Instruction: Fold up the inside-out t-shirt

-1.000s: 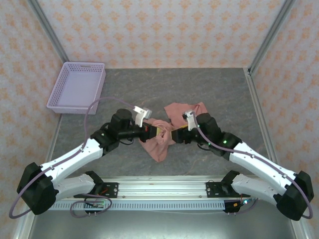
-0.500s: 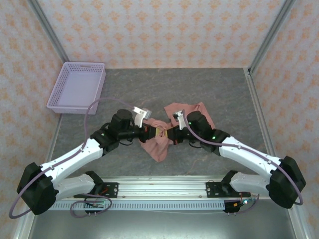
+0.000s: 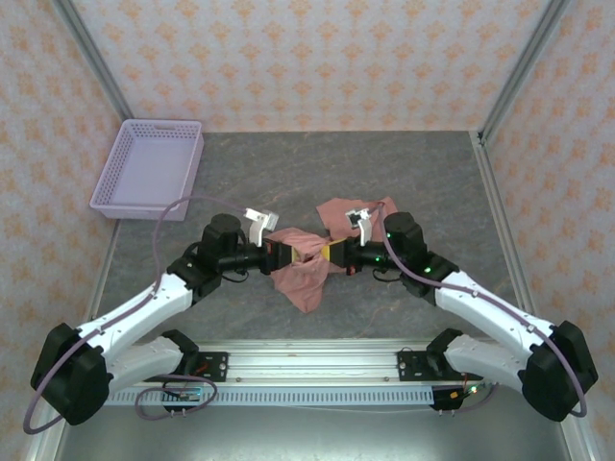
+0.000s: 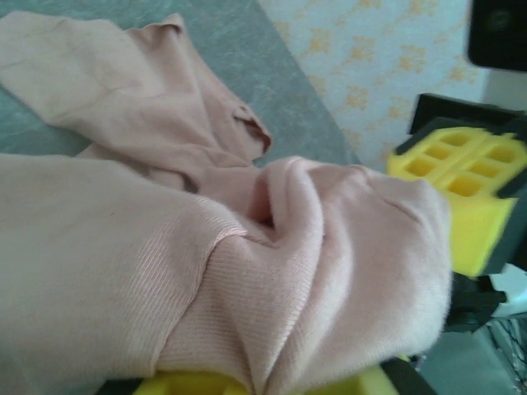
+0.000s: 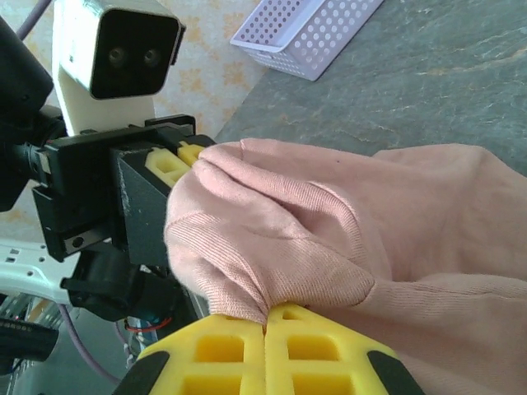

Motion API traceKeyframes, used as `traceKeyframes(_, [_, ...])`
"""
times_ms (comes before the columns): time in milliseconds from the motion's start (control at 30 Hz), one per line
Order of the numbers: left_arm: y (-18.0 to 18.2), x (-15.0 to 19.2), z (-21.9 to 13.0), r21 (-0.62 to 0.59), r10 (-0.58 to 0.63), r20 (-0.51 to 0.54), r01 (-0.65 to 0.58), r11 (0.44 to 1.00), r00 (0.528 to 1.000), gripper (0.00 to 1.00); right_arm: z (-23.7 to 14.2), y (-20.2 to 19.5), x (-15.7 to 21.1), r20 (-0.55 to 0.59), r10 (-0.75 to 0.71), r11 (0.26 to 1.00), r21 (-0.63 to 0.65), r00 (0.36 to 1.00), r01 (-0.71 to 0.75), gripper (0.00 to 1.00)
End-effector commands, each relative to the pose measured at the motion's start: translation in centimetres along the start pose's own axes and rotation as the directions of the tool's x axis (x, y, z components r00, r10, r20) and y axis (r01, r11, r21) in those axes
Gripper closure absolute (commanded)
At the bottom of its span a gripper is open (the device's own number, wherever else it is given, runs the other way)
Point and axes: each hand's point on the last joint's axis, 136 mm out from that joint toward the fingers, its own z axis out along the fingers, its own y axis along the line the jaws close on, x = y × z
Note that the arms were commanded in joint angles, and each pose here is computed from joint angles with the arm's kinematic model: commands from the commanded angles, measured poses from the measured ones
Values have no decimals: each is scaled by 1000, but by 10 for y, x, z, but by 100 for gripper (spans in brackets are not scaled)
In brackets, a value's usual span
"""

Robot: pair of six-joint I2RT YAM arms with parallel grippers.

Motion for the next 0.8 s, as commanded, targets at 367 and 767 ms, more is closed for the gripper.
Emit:
traceKeyframes(367, [-72, -30, -32, 259, 79, 137, -113, 959, 987, 100, -4, -29, 1, -112, -109, 966, 222, 988, 132, 68])
traceKeyframes(767, [-52, -28, -21, 165, 55, 88, -69, 984, 995, 100, -16, 23, -4, -58, -247, 965, 81, 967, 251, 67])
